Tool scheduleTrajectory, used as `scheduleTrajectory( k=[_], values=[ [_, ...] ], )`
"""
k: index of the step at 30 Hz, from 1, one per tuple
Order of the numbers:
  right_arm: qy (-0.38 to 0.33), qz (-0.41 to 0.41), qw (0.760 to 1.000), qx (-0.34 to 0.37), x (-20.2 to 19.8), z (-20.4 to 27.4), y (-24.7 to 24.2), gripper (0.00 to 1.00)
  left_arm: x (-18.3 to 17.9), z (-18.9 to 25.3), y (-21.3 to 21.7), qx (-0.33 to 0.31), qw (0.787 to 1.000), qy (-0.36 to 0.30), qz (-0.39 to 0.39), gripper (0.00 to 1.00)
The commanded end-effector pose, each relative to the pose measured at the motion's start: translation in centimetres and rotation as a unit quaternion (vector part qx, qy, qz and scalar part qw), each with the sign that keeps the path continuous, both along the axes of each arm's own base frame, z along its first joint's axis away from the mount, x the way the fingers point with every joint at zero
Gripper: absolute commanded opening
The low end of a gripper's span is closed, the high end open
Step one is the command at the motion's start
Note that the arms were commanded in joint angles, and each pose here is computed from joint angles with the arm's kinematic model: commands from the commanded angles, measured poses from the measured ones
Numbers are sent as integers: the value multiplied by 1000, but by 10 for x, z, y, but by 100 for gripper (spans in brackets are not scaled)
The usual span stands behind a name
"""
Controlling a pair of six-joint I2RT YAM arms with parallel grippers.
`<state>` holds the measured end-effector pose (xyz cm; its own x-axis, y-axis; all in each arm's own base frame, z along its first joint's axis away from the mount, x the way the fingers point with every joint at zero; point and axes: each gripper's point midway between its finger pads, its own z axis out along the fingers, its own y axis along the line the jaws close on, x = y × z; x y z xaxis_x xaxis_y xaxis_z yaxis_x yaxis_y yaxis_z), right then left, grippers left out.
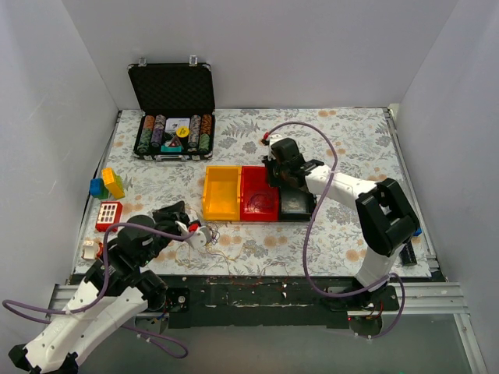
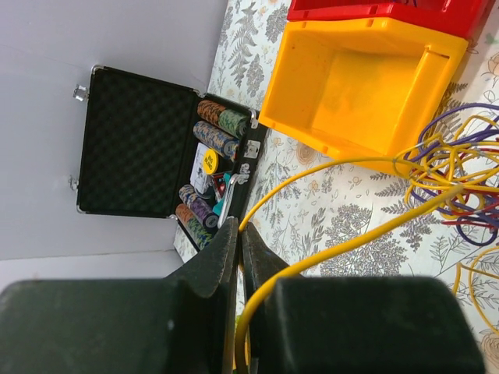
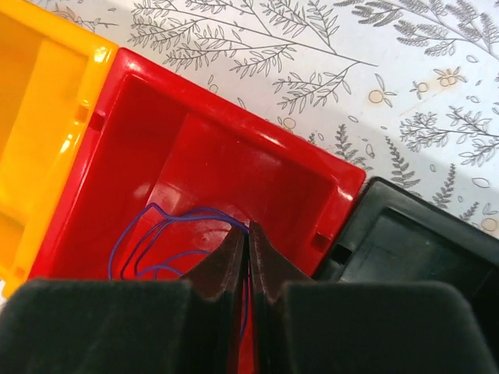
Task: Untangle the cables
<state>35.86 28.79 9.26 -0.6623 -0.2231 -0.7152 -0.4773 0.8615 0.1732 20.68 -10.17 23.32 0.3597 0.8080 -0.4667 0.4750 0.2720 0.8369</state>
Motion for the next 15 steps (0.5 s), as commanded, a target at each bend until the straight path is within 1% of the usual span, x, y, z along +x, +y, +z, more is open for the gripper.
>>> scheduleTrajectory(
  k=[1,4,7,12,14,15],
  values=[
    [-22,3,1000,21,17,20,22,15,1,22,-6,-32,999,-13,-6,0],
    [-24,-2,1000,18,27,24,27,29,2,22,-6,-33,999,-11,-5,0],
    [-30,-7,999,18,33,31,31,40,3,24,-7,-36,999,-12,-3,0],
    [-47,-5,998,32,35,57,33,47,5,27,-9,-39,999,-17,-5,0],
    [-55,2,998,42,31,68,33,58,5,28,-10,-43,999,-14,-4,0],
    [-54,4,998,41,29,71,32,60,6,27,-10,-42,999,-13,-4,0]
  ],
)
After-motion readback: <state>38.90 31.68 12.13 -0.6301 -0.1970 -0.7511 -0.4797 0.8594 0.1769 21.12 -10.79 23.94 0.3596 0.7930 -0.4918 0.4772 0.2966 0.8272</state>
